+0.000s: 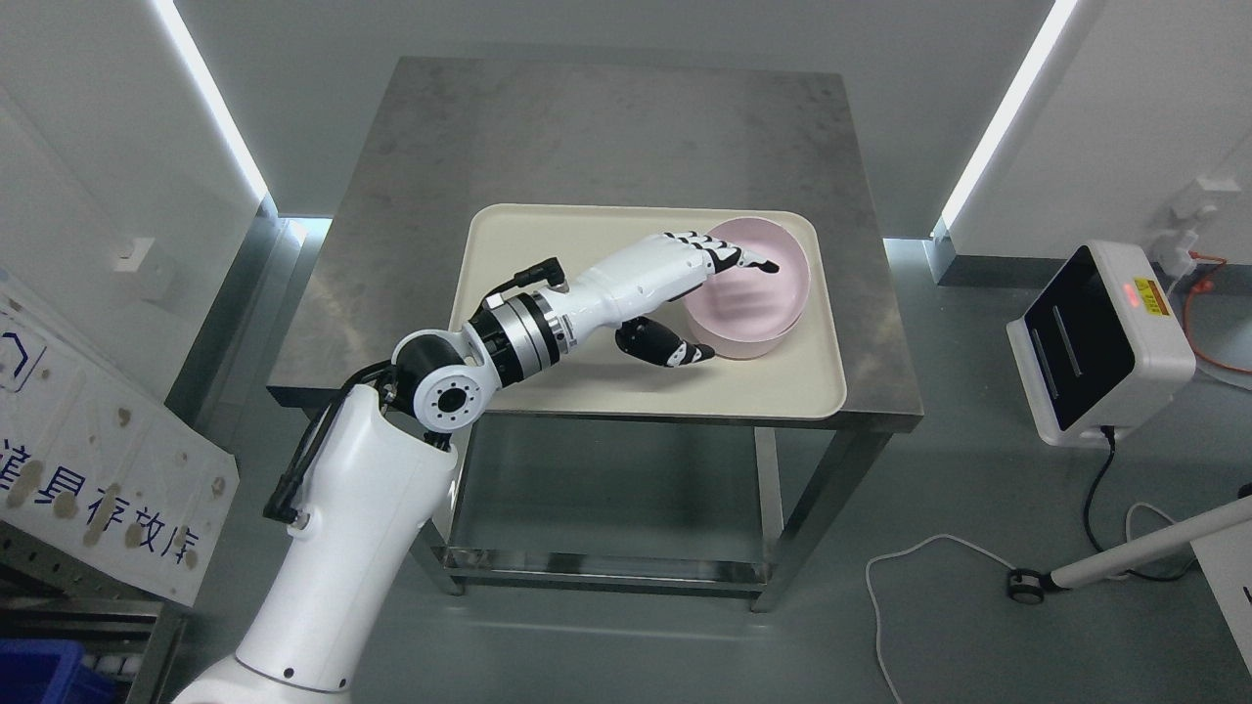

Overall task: Stack pink IKEA bowls on left shelf middle
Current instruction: 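Grip the rim of the stacked pink bowls with the left hand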

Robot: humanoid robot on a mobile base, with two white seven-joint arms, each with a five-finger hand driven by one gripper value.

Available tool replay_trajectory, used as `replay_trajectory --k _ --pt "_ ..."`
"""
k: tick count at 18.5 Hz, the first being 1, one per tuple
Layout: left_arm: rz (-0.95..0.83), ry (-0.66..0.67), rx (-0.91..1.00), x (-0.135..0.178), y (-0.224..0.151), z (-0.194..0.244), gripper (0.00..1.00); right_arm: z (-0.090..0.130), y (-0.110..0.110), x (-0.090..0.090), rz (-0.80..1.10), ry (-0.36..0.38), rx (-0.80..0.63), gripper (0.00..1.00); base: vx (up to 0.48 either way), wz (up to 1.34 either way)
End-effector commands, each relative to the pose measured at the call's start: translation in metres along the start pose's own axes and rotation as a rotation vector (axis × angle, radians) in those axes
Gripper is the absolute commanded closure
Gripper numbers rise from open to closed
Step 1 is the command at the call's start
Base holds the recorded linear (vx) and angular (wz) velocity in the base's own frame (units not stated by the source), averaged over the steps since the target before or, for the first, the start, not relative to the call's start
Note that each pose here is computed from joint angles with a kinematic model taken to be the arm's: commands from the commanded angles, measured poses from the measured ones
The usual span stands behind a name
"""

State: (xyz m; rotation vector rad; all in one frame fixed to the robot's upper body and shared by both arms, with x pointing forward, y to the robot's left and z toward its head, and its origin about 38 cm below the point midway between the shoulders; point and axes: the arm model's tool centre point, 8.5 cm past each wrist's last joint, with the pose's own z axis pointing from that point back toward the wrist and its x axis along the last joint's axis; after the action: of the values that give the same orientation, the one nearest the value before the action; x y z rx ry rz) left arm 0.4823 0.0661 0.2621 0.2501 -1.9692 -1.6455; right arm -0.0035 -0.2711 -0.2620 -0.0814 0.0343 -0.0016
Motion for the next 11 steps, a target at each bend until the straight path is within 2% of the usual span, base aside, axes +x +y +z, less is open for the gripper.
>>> replay_trajectory --k 1,8,11 --pt "-0.060 0.008 -0.093 0.004 -0.020 -0.007 0.21 -0.001 -0.011 -0.007 -0.012 -0.005 -0.017 0.00 0.000 0.00" --pt "-0.138 0.071 -0.122 0.004 -0.006 -0.018 0.21 -0.001 -0.011 -0.007 -0.012 -0.005 -0.017 0.00 0.000 0.00" --pt "-0.174 0.082 -0.140 0.004 -0.008 -0.020 0.26 -0.001 -0.011 -0.007 -0.011 -0.005 -0.017 0.00 0.000 0.00"
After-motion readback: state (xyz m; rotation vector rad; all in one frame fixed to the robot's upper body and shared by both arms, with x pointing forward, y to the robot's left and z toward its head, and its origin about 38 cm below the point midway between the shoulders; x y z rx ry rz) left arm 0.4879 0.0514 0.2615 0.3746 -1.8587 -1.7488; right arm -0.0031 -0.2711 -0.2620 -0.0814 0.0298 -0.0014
